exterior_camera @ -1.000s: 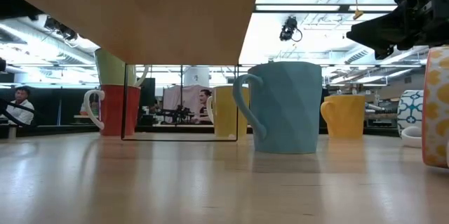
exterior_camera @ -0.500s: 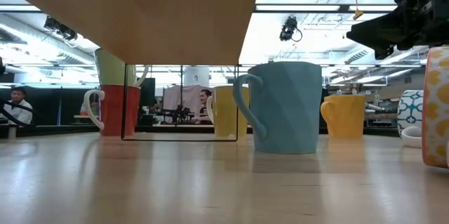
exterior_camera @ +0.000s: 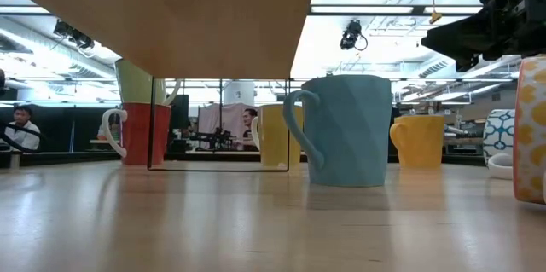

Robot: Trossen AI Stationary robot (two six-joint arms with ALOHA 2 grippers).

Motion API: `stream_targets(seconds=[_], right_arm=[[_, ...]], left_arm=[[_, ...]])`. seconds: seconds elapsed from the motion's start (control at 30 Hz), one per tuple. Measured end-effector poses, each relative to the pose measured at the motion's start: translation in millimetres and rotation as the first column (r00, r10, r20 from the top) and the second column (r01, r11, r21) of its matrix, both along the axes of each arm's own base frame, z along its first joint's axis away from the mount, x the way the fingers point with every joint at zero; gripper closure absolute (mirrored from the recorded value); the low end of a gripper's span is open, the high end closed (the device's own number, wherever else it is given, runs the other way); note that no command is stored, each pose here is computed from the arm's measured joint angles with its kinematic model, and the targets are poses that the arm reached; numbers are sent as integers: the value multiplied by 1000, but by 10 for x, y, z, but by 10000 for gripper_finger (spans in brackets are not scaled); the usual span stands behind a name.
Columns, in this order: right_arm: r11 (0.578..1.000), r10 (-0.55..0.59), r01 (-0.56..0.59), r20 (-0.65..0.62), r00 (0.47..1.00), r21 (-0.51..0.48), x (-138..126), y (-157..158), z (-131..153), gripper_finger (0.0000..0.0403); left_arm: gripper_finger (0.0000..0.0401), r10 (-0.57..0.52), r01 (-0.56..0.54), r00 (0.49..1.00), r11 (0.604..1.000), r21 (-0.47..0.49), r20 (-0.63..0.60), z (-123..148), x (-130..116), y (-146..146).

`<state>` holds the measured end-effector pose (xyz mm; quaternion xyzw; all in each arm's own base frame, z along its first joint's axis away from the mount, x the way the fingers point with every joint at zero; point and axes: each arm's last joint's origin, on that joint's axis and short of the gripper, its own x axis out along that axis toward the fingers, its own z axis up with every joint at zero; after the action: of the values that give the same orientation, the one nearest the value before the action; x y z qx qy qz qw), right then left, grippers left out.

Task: Place coffee mugs
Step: Put the light green mug on the shelf

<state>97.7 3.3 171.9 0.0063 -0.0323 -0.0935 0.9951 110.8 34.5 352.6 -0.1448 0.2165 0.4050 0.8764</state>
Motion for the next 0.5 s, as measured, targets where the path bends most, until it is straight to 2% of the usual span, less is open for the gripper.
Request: stream_targets(seconds=[0.27, 0.5], right_arm=[[1000, 0, 0, 1, 1000, 0, 0, 0, 1, 270], [1000, 0, 0, 1, 1000, 0, 0, 0, 1, 270]], left_arm=[[86, 62, -82, 989, 986, -148, -132, -141, 195, 313], [86, 105, -158, 958, 971, -182, -267, -305, 324, 613]])
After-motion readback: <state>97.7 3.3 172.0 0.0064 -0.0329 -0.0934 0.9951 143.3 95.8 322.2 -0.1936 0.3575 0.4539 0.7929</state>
